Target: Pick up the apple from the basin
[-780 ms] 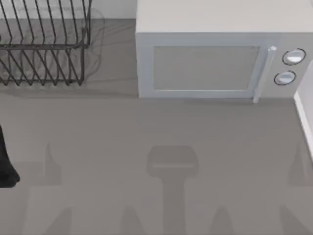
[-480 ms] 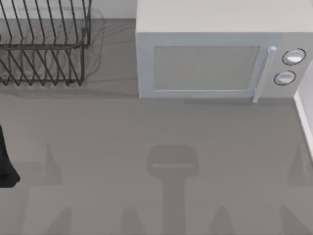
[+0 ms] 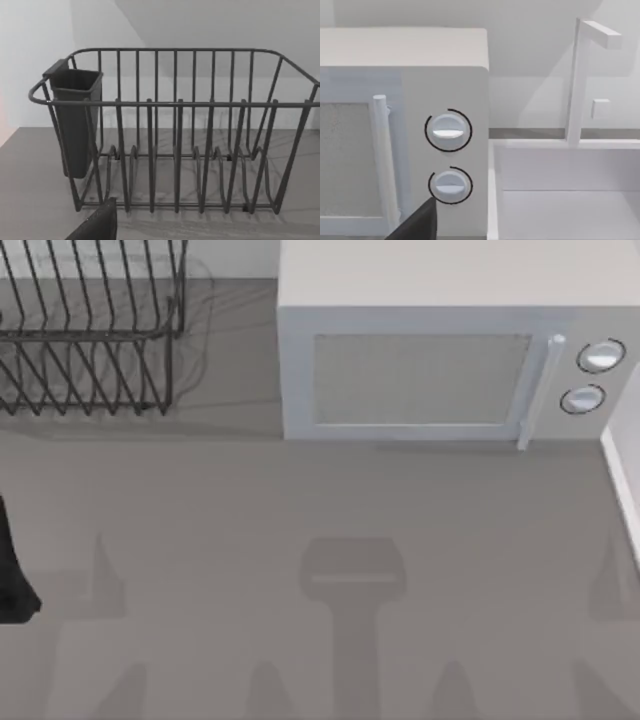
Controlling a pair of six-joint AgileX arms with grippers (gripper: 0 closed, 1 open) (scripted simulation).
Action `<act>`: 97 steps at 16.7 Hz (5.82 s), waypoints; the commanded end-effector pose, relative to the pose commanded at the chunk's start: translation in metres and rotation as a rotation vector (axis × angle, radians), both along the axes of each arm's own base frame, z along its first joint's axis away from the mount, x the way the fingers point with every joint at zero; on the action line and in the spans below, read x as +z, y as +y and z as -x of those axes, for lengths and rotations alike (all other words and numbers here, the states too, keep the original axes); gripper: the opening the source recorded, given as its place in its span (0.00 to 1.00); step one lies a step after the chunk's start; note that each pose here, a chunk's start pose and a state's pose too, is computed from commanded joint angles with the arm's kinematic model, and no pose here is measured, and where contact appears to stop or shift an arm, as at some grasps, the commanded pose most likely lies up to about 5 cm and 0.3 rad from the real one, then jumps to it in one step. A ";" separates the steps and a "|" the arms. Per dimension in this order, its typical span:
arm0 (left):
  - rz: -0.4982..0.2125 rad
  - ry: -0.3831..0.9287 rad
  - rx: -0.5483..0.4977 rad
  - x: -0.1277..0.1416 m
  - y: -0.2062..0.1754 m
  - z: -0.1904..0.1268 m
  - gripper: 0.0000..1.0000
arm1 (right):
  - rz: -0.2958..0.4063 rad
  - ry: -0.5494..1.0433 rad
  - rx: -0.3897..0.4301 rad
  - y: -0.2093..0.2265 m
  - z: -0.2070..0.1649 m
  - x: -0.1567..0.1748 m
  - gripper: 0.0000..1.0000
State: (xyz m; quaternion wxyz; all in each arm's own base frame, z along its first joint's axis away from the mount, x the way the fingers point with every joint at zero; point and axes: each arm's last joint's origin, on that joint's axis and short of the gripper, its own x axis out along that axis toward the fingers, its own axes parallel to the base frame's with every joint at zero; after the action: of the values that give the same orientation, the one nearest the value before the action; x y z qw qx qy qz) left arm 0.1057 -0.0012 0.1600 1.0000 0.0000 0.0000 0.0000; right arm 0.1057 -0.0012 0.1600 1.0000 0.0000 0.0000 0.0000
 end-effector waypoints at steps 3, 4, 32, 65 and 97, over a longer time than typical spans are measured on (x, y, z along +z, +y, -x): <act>0.000 0.000 0.000 0.000 0.000 0.000 1.00 | 0.000 0.000 0.000 0.000 0.000 0.000 1.00; 0.000 0.000 0.000 0.000 0.000 0.000 1.00 | 0.000 0.000 0.000 0.000 0.000 0.000 1.00; 0.000 0.000 0.000 0.000 0.000 0.000 1.00 | 0.052 1.228 -0.063 -0.075 -0.246 0.086 1.00; 0.000 0.000 0.000 0.000 0.000 0.000 1.00 | -0.008 1.571 -0.008 -0.117 -0.318 -0.153 0.85; 0.000 0.000 0.000 0.000 0.000 0.000 1.00 | -0.018 1.552 -0.005 -0.125 -0.348 0.029 0.00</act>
State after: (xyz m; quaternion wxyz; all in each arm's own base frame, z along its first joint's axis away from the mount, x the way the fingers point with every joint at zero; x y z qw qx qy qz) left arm 0.1057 -0.0012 0.1600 1.0000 0.0000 0.0000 0.0000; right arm 0.4540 -0.1264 0.1894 0.7136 0.0083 0.7005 -0.0022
